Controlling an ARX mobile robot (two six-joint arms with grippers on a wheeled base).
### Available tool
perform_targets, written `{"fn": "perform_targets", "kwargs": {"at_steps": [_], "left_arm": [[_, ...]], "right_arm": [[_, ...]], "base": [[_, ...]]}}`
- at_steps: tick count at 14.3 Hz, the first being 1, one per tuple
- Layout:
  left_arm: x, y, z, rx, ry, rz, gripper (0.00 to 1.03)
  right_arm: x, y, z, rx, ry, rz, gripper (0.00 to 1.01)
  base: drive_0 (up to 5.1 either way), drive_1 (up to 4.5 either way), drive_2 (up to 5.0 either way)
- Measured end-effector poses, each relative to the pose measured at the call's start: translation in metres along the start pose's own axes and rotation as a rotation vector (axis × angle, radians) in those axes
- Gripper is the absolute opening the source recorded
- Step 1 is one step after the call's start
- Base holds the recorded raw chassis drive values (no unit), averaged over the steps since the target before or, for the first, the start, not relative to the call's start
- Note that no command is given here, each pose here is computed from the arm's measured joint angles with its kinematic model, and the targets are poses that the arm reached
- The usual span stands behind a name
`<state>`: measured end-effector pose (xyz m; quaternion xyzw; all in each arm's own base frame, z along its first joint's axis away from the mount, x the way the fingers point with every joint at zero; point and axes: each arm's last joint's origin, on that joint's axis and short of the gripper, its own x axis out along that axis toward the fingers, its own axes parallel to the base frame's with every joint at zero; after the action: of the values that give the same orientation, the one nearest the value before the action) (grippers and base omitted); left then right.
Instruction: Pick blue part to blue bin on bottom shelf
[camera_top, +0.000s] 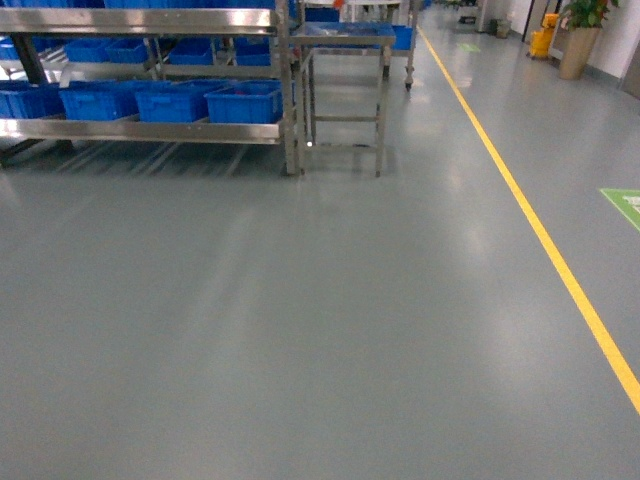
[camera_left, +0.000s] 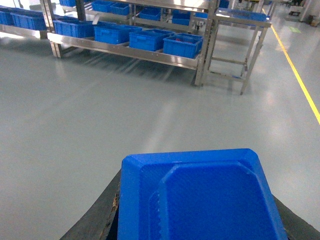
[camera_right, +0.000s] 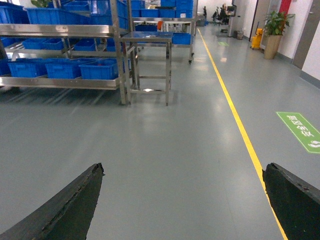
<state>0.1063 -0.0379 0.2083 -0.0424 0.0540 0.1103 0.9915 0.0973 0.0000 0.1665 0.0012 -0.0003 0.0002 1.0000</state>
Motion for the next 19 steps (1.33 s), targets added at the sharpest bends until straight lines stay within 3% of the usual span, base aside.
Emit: {"fn": "perform_targets", "kwargs": {"at_steps": [19], "left_arm": [[0.0001,-0.0001,0.0001,-0.001,-0.001,0.000,0.44]], "right_arm": [[0.0000,0.0000,0.0002,0.000,-0.002,0.000,0.98]], "base": [[0.0,3.99,-4.1]]}}
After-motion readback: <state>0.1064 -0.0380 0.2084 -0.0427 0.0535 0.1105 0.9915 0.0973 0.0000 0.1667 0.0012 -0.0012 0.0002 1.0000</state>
